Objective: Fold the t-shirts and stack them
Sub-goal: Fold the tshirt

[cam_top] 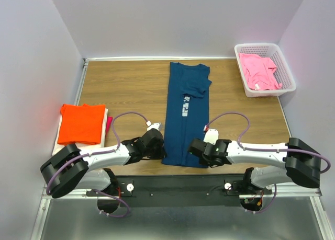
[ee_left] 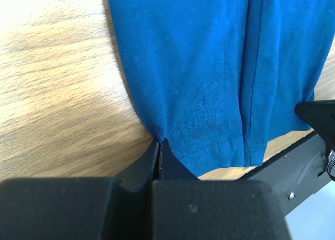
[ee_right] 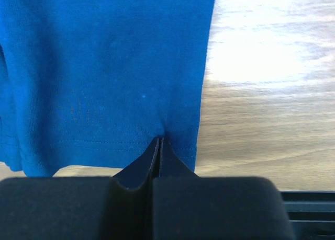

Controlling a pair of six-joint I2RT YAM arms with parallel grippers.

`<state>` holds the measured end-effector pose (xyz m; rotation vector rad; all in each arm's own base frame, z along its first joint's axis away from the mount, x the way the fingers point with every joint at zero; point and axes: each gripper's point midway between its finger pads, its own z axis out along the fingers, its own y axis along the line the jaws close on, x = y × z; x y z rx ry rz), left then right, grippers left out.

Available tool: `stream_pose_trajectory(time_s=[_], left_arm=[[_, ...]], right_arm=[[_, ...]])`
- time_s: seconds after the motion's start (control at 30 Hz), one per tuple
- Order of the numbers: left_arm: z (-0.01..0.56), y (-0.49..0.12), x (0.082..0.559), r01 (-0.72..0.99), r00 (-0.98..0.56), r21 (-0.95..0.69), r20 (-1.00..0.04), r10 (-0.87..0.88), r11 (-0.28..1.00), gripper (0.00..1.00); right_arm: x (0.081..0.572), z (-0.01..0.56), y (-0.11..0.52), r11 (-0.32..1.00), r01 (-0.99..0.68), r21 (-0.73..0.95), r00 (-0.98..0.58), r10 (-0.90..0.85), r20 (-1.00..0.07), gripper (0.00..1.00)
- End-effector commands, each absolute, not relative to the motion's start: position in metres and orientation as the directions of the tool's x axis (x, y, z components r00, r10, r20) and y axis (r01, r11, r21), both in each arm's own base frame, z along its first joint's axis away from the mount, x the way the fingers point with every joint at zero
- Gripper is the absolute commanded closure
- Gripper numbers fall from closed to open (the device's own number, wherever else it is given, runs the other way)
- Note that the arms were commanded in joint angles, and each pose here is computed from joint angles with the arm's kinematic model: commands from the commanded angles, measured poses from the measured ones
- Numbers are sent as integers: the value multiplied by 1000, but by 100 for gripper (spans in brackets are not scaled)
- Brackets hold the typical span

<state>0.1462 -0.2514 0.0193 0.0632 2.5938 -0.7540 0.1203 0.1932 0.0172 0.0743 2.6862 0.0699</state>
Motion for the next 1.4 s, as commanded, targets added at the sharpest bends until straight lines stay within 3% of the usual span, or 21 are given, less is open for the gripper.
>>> stream_pose_trajectory(time_s=[0.0,0.53,0.73,0.83,1.07,1.2,1.23,1.33,1.37], left_arm=[[-1,-233,132,145,-927,-439,-373,-33,887,100],[2,-234,132,146,-926,-445,-375,-36,884,100],[18,-245,128,187,-924,-509,-380,-25,840,99],[25,-244,126,184,-926,-519,-375,-30,835,86],[28,-238,114,155,-944,-524,-327,-30,837,33],[28,-238,111,141,-953,-530,-303,-31,836,40],[27,-237,109,136,-955,-527,-294,-30,839,49],[25,-237,107,123,-961,-527,-276,-33,841,53],[24,-237,107,121,-961,-526,-274,-33,842,59]], right_arm=[[109,12,175,997,64,34,-906,72,-416,96],[102,17,158,990,132,60,-896,144,-419,96],[105,22,163,987,131,94,-889,159,-429,70],[106,30,166,979,140,145,-878,191,-439,61],[102,31,163,963,176,205,-871,249,-423,59],[98,24,160,963,191,191,-878,255,-406,60],[97,23,159,961,197,192,-877,260,-405,60],[95,19,156,959,204,195,-877,268,-399,60],[96,21,158,955,209,210,-875,278,-397,60]])
